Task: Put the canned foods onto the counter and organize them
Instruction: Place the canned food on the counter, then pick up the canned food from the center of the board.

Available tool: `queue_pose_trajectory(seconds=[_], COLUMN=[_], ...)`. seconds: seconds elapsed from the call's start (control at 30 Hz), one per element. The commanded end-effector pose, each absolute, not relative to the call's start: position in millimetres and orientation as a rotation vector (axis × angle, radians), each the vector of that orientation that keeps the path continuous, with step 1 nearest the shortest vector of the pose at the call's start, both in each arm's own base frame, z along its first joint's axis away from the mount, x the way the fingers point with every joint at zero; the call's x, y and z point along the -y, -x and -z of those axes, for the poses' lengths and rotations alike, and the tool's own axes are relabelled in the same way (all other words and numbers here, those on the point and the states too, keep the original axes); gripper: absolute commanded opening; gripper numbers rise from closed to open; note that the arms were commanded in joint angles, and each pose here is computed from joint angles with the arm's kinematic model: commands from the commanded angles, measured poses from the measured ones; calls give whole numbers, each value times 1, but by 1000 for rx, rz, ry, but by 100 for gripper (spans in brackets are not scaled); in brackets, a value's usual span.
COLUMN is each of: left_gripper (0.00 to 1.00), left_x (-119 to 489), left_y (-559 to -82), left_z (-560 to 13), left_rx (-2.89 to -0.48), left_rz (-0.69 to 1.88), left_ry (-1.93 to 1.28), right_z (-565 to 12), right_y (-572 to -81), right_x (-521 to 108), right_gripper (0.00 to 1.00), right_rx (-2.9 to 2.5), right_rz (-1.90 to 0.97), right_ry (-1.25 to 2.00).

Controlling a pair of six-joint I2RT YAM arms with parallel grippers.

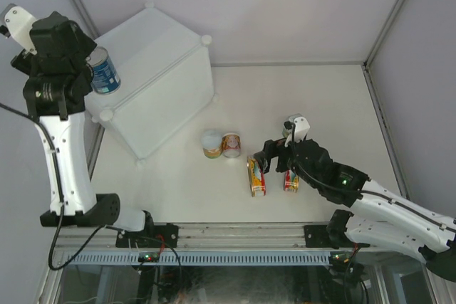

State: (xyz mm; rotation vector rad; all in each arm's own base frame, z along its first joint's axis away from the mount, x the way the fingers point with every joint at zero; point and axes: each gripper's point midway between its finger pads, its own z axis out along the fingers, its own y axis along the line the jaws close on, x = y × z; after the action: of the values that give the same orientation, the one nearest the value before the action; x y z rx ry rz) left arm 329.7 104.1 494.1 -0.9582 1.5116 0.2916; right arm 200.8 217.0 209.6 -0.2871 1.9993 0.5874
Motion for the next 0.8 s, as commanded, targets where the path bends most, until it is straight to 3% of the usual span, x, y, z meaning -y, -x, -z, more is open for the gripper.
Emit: queue_pose_trajectory(seconds=[0.0,0.33,0.77], left_gripper=[100,99,99], left_x=[-100,11,165], left_y=[-290,-267,-246], left_z=[-527,-515,-405], left_rx=[-1374,-1476,-1728], left_rz=[-266,-100,98], left_ry=[924,548,91], right_z=[-245,-235,-200], right_y=[-208,-214,-220], right_x=[-227,-225,-183], right_gripper=[91,91,92], right_rx=[-1918,-1973,-2089], right_rz=[-626,-570,-460], right_ry=[264,252,62])
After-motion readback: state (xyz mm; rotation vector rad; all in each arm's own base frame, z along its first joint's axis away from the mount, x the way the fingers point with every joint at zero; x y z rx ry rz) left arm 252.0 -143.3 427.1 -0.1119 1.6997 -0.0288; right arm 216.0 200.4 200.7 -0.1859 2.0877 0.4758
